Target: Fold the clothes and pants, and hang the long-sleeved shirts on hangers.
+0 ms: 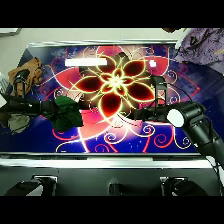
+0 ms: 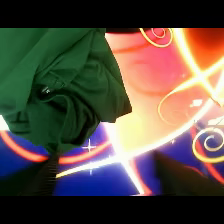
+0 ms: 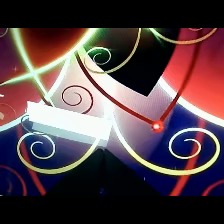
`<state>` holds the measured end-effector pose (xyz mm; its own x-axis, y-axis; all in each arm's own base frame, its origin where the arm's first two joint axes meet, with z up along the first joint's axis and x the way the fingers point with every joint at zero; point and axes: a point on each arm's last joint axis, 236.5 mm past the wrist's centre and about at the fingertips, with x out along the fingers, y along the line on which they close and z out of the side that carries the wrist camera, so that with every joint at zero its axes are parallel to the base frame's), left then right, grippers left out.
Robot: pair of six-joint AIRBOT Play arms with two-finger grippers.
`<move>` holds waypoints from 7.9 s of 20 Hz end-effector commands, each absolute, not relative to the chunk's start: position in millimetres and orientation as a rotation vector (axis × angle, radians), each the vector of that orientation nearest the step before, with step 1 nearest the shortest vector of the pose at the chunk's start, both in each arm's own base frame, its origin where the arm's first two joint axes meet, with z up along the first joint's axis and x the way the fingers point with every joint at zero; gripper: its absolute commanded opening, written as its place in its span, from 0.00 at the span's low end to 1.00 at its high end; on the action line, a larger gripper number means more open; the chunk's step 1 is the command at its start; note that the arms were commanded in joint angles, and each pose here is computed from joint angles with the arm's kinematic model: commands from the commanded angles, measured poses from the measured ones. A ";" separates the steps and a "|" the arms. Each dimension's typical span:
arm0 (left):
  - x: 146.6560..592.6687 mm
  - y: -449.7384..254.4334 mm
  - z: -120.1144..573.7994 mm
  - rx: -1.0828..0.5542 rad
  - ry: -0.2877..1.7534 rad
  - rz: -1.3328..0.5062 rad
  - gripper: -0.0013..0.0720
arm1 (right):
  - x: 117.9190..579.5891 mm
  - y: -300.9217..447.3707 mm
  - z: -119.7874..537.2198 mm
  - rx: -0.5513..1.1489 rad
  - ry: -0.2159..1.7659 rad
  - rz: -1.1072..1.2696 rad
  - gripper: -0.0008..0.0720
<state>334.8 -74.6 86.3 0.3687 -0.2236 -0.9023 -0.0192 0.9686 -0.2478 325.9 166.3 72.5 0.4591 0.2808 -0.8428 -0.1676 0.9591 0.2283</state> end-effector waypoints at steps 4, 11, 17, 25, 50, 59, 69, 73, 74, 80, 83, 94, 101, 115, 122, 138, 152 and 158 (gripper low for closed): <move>380.1 -29.1 15.6 -0.202 1.249 0.100 1.00 | 325.8 166.8 73.1 0.119 1.058 0.278 0.05; 425.6 -31.3 -78.8 -0.217 1.283 0.124 0.98 | 325.8 166.8 73.1 0.119 1.058 0.278 0.06; 411.2 -94.6 -33.9 -0.319 1.310 -0.047 0.04 | 319.0 161.5 69.6 0.097 1.094 0.265 0.18; 322.9 -350.0 54.2 -0.547 1.267 -0.608 0.04 | 260.4 81.1 69.4 -0.144 1.283 0.063 0.21; 396.3 -218.4 47.4 -0.692 1.246 -0.354 0.75 | 355.7 133.3 -64.7 1.015 1.480 0.433 0.68; 396.1 -217.1 46.3 -0.684 1.248 -0.351 0.75 | 348.4 177.5 -85.6 0.913 1.527 0.438 0.05; 352.8 -208.1 -68.0 -0.642 1.384 -0.301 0.75 | 342.6 159.6 -56.0 0.797 1.488 0.382 0.05; 330.5 -242.6 -94.1 -0.657 1.470 -0.340 0.74 | 345.8 159.1 -52.3 0.834 1.480 0.347 0.05; 326.2 -248.5 -96.5 -0.643 1.480 -0.354 0.74 | 346.2 159.2 -52.2 0.839 1.481 0.343 0.05; 321.6 -277.8 -95.2 -0.666 1.460 -0.390 0.73 | 341.6 160.8 -51.2 0.844 1.501 0.350 0.05; 314.0 -292.4 -102.6 -0.705 1.491 -0.389 0.64 | 343.7 160.3 -45.4 0.852 1.484 0.341 0.05; 439.4 -155.6 112.3 -0.457 0.913 -0.263 0.04 | 442.2 144.6 155.0 0.587 0.936 0.478 0.05; 388.9 -88.5 363.9 -0.275 0.396 -0.223 0.04 | 384.6 135.1 367.9 0.296 0.505 0.562 0.05; 327.6 -89.3 271.5 -0.329 0.766 -0.182 0.04 | 320.6 114.0 325.6 0.342 0.805 0.418 0.05; 409.7 -100.6 30.0 -0.277 1.290 -0.082 0.04 | 462.1 114.0 82.9 0.517 1.292 0.290 0.05; 379.6 5.9 24.6 -0.456 1.248 0.071 0.85 | 514.4 117.7 6.6 0.581 1.271 0.270 0.05; 301.8 -116.5 -74.3 -0.934 1.146 -0.042 0.83 | 482.0 114.1 9.8 0.516 1.383 0.285 0.05; 340.1 -134.5 -86.4 -0.873 1.210 -0.087 0.83 | 476.8 111.7 10.2 0.503 1.402 0.278 0.05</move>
